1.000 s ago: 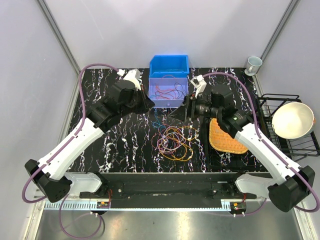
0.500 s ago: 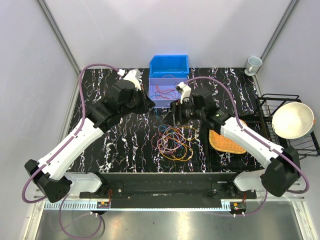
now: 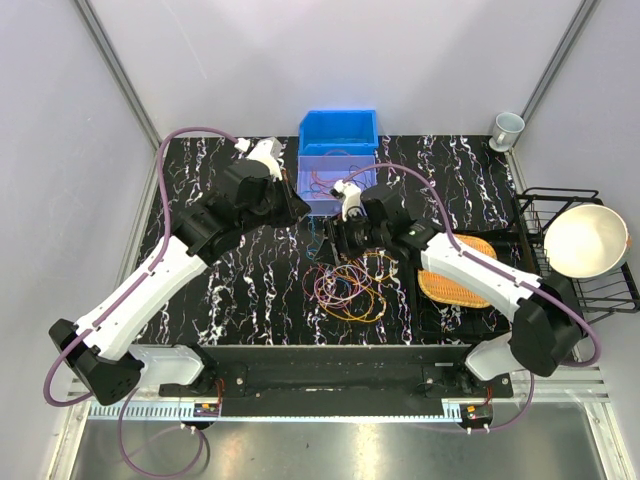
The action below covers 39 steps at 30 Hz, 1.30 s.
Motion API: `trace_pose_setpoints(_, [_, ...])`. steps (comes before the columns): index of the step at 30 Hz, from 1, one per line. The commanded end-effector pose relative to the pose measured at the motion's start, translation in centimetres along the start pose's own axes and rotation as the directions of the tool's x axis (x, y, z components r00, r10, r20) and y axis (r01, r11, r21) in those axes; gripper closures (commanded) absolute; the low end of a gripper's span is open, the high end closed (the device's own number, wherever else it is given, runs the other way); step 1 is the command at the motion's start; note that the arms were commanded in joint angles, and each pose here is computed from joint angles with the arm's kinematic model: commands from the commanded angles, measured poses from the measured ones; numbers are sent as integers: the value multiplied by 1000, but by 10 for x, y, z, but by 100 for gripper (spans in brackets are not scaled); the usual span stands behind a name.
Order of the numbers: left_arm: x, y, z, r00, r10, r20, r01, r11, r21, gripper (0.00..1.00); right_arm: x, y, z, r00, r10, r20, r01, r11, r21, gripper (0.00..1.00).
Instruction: Untangle the cables
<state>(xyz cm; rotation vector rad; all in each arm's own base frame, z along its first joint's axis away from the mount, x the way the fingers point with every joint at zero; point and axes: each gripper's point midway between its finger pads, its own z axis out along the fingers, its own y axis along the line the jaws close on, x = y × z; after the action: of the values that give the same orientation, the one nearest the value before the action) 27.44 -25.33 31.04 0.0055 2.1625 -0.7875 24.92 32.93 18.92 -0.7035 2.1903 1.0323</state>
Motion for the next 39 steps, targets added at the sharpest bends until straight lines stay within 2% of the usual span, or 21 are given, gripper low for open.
trace_pose_setpoints(1, [-25, -23, -18, 997, -12, 77, 6, 997, 82, 100, -10, 3, 7, 998, -60, 27, 60, 998, 14, 33])
trace_pose_setpoints(5, [-27, -23, -20, 996, -12, 86, 5, 997, 83, 100, -7, 2, 13, 998, -65, 15, 64, 998, 21, 34])
trace_pose_setpoints(8, [-27, -21, -21, 996, -10, 89, 3, 997, 78, 100, -5, 2, 16, 998, -65, 7, 65, 998, 19, 43])
trace_pose_setpoints(9, [-27, -21, -21, 996, -11, 92, 3, 997, 78, 100, -4, 3, 16, 998, -64, 5, 64, 998, 20, 49])
trace_pose_setpoints(10, [-27, -21, -21, 996, -11, 91, 3, 997, 79, 100, -3, 3, 18, 998, -70, 7, 70, 997, 26, 63])
trace_pose_setpoints(12, [-26, -21, -21, 996, -12, 89, 5, 997, 79, 100, -5, 2, 17, 997, -72, 17, 71, 997, 44, 78])
trace_pose_setpoints(13, [-26, -19, -21, 996, -11, 91, 4, 997, 74, 100, -6, 0, 17, 997, -71, 27, 70, 996, 58, 93])
trace_pose_setpoints(15, [-26, -17, -25, 995, -2, 99, -5, 998, 66, 100, -9, 2, 15, 997, -70, 38, 68, 996, 65, 100])
trace_pose_setpoints(17, [-25, -1, -24, 993, 18, 113, -18, 1000, -1, 98, -18, 10, 8, 996, -61, 65, 58, 997, 48, 100])
trace_pose_setpoints(18, [-24, 7, -26, 993, 23, 119, -19, 999, -35, 92, -24, 13, 4, 995, -60, 81, 56, 997, 50, 100])
trace_pose_setpoints(19, [-23, 24, -25, 991, 30, 131, -16, 994, -106, 80, -39, 24, -6, 991, -66, 119, 62, 997, 36, 100])
trace_pose_setpoints(20, [-14, 39, -26, 994, 37, 98, -20, 986, -166, 64, -50, 30, -13, 986, -75, 146, 70, 997, 36, 100])
trace_pose_setpoints(21, [-9, 51, -26, 996, 34, 81, -17, 979, -204, 23, -62, 31, -19, 981, -85, 176, 76, 995, 59, 100])
trace_pose_setpoints(22, [-4, 69, -26, 998, 19, 62, -2, 965, -261, 10, -84, 40, -32, 971, -107, 215, 94, 993, 69, 100])
trace_pose_setpoints(23, [7, 83, -28, 1000, 13, 22, -6, 953, -302, 2, -96, 42, -38, 964, -123, 236, 105, 991, 88, 100])
trace_pose_setpoints(25, [21, 107, -36, 1000, -3, -5, 1, 935, -355, 1, -133, 49, -59, 938, -174, 299, 134, 979, 151, 100])
trace_pose_setpoints(31, [45, 142, -80, 999, 32, 6, -26, 908, -419, 1, -198, 39, -68, 893, -273, 357, 174, 943, 285, 100])
trace_pose_setpoints(39, [77, 169, -108, 997, 80, -12, -76, 889, -452, 1, -263, -3, -63, 862, -282, 422, 132, 928, 349, 100])
